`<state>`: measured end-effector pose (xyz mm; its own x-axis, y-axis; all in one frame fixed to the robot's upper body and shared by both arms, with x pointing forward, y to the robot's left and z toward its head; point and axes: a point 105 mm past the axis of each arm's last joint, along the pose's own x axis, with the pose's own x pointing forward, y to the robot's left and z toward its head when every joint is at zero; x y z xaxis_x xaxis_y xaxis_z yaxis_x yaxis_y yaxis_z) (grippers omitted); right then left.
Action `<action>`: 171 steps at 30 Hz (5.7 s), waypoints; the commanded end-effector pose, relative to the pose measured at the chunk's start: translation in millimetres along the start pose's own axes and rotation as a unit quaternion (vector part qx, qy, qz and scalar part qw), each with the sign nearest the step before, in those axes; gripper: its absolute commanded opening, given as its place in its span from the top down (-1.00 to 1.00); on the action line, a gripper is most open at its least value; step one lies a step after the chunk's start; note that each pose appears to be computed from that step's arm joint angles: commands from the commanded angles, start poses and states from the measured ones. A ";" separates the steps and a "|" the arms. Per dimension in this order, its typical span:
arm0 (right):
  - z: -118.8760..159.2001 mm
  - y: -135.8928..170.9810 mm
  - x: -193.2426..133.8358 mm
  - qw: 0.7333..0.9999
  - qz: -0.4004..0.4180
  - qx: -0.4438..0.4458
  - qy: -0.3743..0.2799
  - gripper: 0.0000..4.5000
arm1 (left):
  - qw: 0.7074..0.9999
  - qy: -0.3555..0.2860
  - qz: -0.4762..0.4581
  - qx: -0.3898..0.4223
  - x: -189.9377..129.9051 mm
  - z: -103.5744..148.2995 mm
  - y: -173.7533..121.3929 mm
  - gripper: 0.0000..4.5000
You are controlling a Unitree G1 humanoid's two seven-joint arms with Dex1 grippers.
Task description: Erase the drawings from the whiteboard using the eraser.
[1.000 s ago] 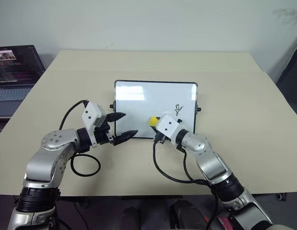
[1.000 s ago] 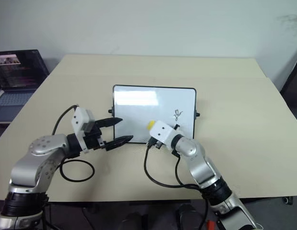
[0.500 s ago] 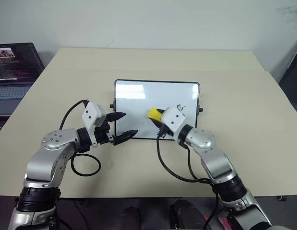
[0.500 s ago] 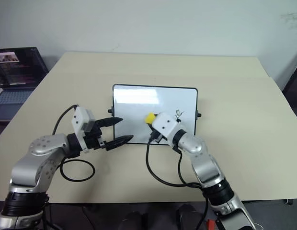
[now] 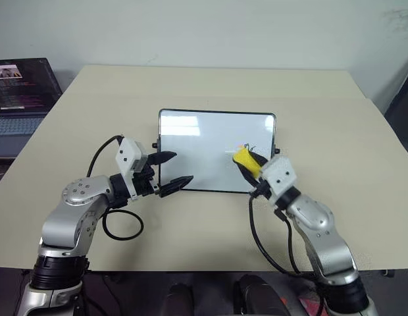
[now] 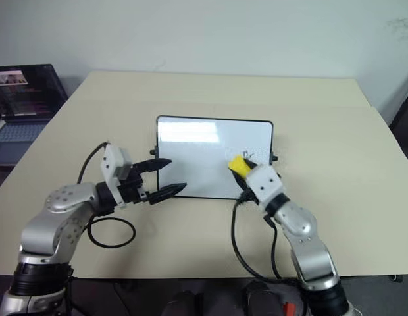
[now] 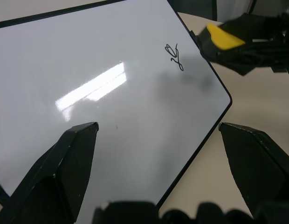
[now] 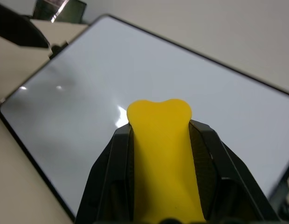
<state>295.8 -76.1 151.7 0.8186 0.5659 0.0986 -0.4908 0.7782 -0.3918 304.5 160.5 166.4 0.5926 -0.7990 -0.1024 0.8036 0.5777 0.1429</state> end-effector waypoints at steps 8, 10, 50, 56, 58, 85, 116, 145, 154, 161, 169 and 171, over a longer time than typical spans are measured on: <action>14.9 -18.1 -17.9 0.998 -0.048 -0.024 -0.023 0.42 | 1.000 -0.020 -0.020 0.013 8.8 10.0 -8.6 -1.00; 15.1 -20.0 -19.1 0.998 -0.049 -0.028 -0.022 0.42 | 1.000 -0.012 -0.023 0.014 8.6 7.2 -8.6 -1.00; -25.4 9.1 50.7 0.997 0.024 -0.049 0.062 0.42 | 0.996 0.009 -0.078 0.029 17.0 9.8 -12.4 -1.00; 29.4 -29.9 57.5 0.995 -0.059 -0.071 -0.039 0.42 | 0.997 0.025 -0.065 0.029 10.6 -2.6 -3.2 -1.00; 25.0 -47.4 60.0 0.992 -0.099 -0.071 -0.027 0.42 | 0.997 0.028 -0.065 0.030 9.5 -4.8 -2.6 -1.00; -21.6 2.3 51.0 0.994 -0.052 0.020 0.094 0.42 | 0.996 0.023 -0.076 0.030 13.6 3.0 -5.5 -1.00; -90.5 30.6 24.5 0.968 -0.001 0.040 0.249 0.42 | 0.995 0.020 -0.090 0.028 17.0 5.1 -10.3 -1.00; 25.3 -49.8 45.9 0.990 -0.134 -0.036 0.037 0.42 | 0.994 0.020 -0.099 0.029 19.8 7.2 -15.1 -1.00; -46.1 -13.3 28.6 0.979 -0.084 0.057 0.177 0.42 | 0.995 0.019 -0.097 0.029 19.9 7.7 -15.2 -1.00; -56.4 3.4 22.8 0.973 -0.051 0.083 0.210 0.42 | 0.995 0.020 -0.097 0.029 18.6 5.9 -14.5 -1.00; 7.7 16.4 41.6 0.994 0.008 0.058 0.089 0.42 | 0.995 0.022 -0.097 0.031 17.8 5.5 -13.9 -1.00; 27.3 13.0 46.2 0.998 0.011 0.035 0.051 0.42 | 0.995 0.022 -0.096 0.031 17.5 5.6 -13.8 -1.00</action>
<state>323.6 -40.7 142.8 0.8484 0.5132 -0.1301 -0.5279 0.8010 -0.2823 305.3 139.2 158.3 0.4357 -0.8782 -0.1975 0.8994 0.4160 0.1343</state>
